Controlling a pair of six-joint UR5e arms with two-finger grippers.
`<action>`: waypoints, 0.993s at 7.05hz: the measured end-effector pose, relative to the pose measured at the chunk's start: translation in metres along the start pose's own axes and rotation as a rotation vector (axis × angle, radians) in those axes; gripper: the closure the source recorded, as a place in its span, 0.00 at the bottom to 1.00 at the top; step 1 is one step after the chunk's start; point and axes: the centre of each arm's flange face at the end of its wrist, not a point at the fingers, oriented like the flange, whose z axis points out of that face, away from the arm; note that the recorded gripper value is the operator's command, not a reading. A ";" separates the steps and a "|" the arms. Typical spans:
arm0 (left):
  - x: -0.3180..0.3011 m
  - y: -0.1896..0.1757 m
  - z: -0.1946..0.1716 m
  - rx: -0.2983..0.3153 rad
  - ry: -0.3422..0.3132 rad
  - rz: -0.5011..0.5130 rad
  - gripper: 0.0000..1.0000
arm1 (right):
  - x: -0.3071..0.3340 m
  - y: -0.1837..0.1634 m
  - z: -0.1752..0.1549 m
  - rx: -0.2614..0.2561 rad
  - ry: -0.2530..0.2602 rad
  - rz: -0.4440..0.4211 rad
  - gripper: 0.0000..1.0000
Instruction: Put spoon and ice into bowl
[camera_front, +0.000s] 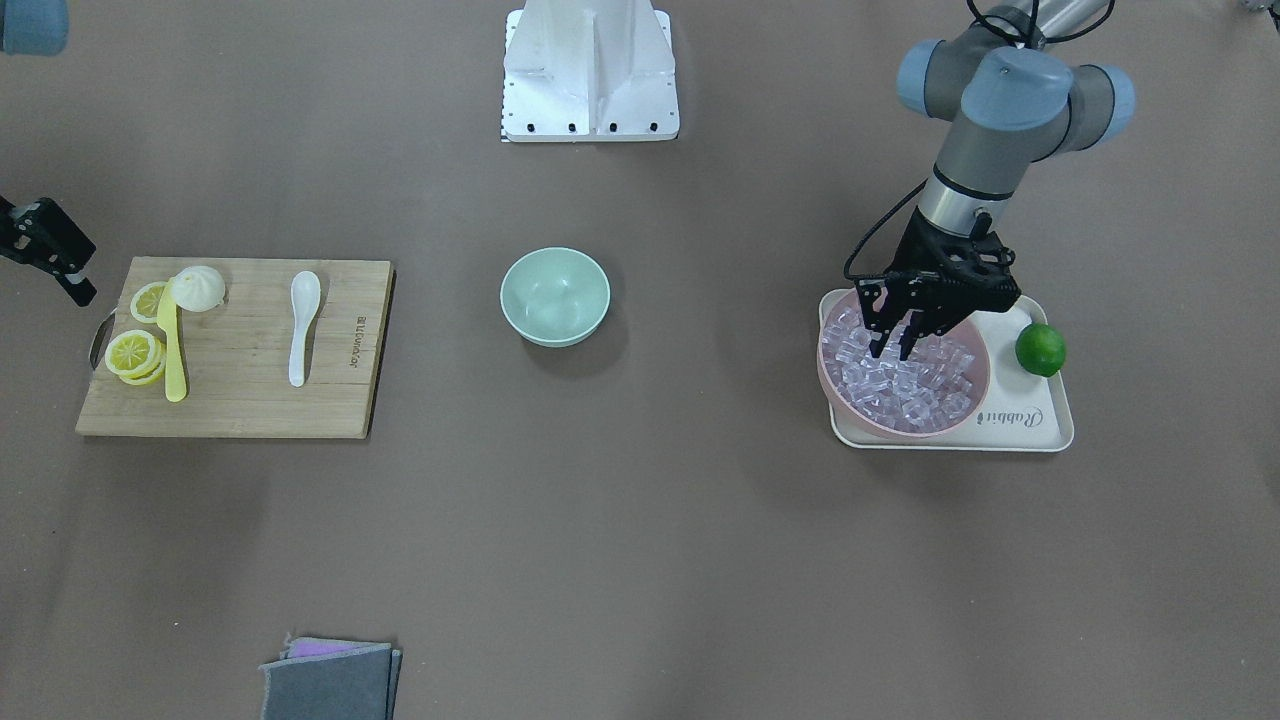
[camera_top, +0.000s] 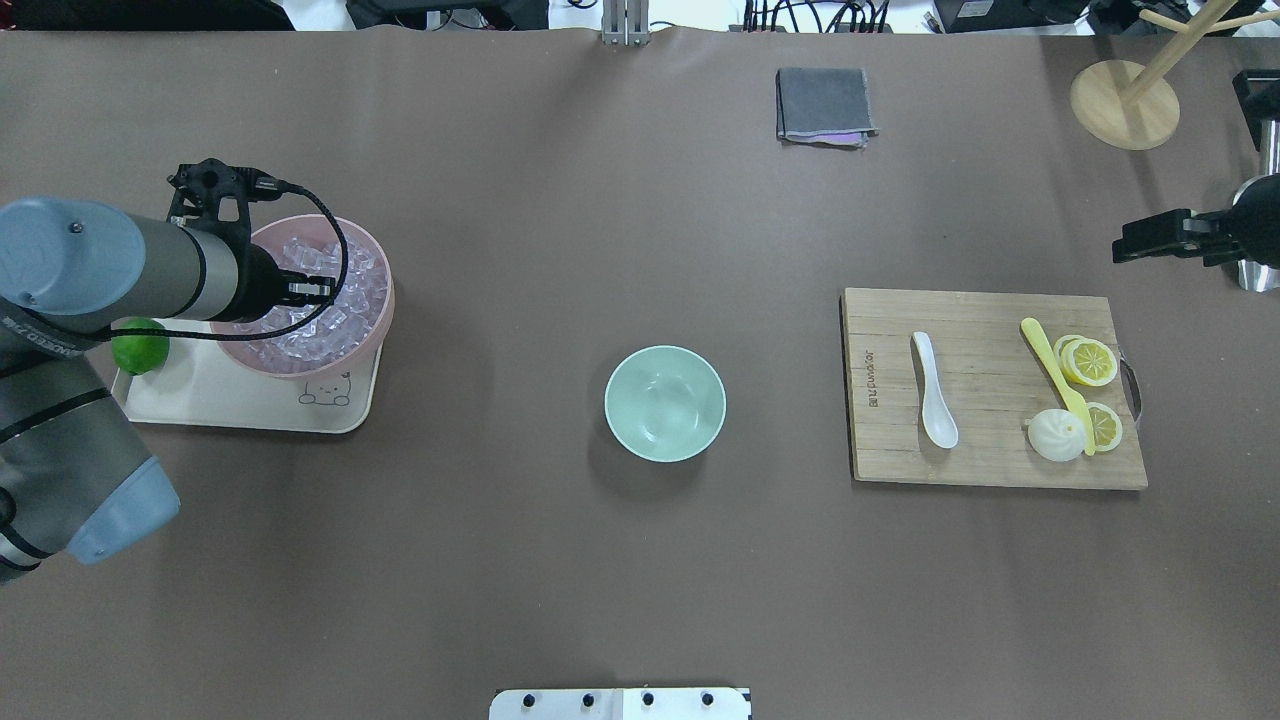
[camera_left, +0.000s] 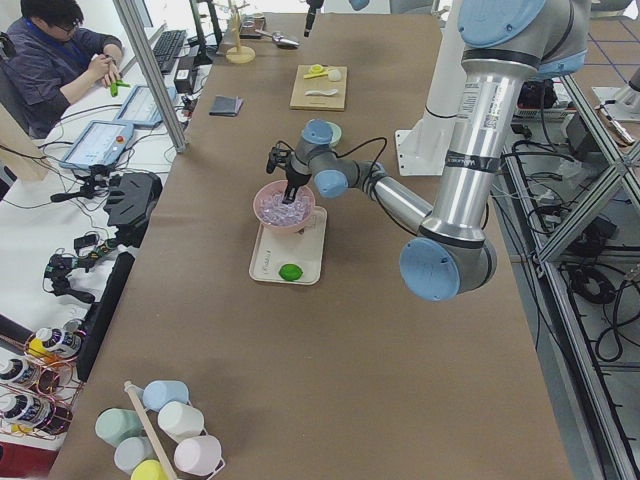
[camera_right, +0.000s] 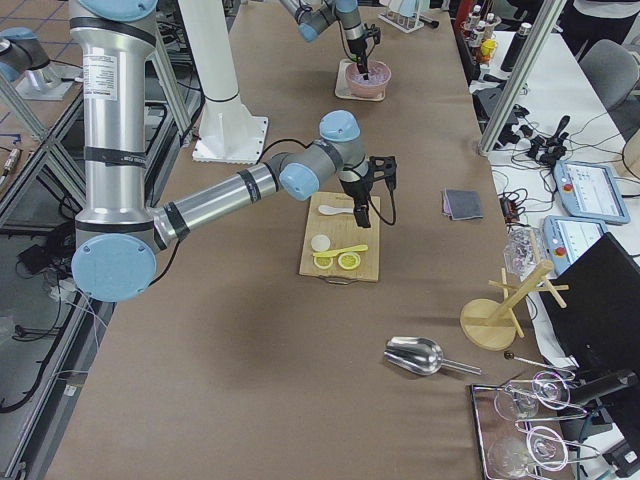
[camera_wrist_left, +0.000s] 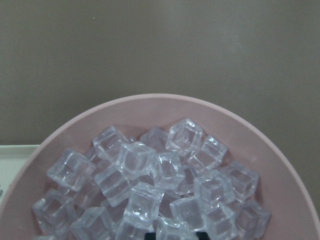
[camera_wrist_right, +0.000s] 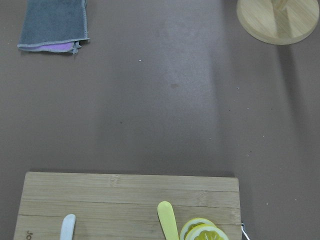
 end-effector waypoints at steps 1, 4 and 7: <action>0.018 -0.007 -0.015 0.021 0.040 -0.004 1.00 | 0.000 0.000 0.000 0.000 0.000 0.000 0.00; 0.106 -0.017 -0.037 0.047 0.182 -0.165 1.00 | 0.001 0.001 0.000 -0.001 0.001 0.001 0.00; 0.219 0.056 -0.008 0.060 0.230 -0.201 1.00 | 0.001 0.001 0.000 0.000 0.000 0.000 0.00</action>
